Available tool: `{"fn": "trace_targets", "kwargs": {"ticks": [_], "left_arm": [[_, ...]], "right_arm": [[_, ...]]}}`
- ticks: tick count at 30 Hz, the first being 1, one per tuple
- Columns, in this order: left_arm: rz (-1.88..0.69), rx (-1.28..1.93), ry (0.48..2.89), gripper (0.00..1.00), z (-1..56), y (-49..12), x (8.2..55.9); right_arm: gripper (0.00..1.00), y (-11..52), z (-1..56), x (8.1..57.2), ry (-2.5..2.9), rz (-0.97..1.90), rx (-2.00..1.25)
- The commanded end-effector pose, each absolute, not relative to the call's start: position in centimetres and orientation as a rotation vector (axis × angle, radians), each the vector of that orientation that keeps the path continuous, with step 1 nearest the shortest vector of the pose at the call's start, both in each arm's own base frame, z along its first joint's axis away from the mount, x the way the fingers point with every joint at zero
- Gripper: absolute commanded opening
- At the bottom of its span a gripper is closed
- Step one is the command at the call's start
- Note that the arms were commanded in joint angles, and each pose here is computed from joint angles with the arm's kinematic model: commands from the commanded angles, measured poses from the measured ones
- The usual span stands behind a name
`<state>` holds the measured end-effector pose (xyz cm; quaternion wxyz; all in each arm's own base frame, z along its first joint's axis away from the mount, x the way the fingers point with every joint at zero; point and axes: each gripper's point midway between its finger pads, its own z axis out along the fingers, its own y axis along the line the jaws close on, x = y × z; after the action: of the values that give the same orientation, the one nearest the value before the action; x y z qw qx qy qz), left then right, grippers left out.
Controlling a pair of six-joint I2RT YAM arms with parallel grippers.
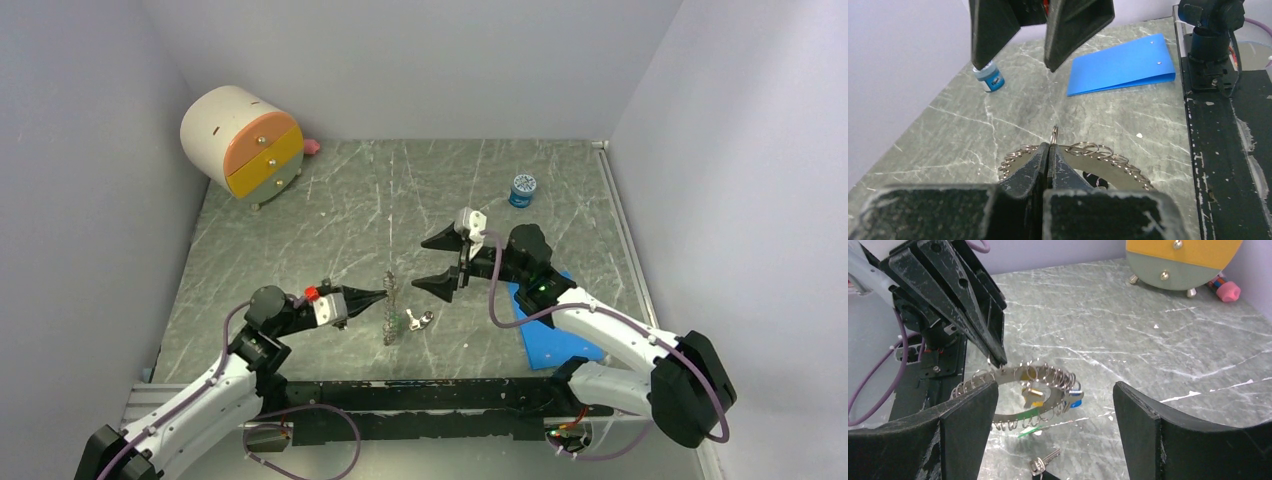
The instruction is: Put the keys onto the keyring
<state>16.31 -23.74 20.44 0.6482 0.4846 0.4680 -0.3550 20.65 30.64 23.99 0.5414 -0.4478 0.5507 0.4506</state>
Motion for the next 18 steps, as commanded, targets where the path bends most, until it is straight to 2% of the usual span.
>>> {"fn": "trace_targets", "kwargs": {"ticks": [1, 10, 18], "left_arm": [[-0.684, 1.104, 0.863, 0.03, 23.6, -23.3, 16.2], [-0.513, 1.128, 0.679, 0.03, 25.3, -22.7, 16.2], [-0.550, 1.113, 0.735, 0.02, 25.5, -23.0, 16.7]], "right_arm": [[0.89, 30.2, 24.9, 19.9, 1.230, 1.089, -1.066], [0.93, 29.6, 24.9, 18.8, 1.178, 1.102, -1.104], [0.92, 29.6, 24.1, 18.8, 1.182, 1.078, -1.138]]}}
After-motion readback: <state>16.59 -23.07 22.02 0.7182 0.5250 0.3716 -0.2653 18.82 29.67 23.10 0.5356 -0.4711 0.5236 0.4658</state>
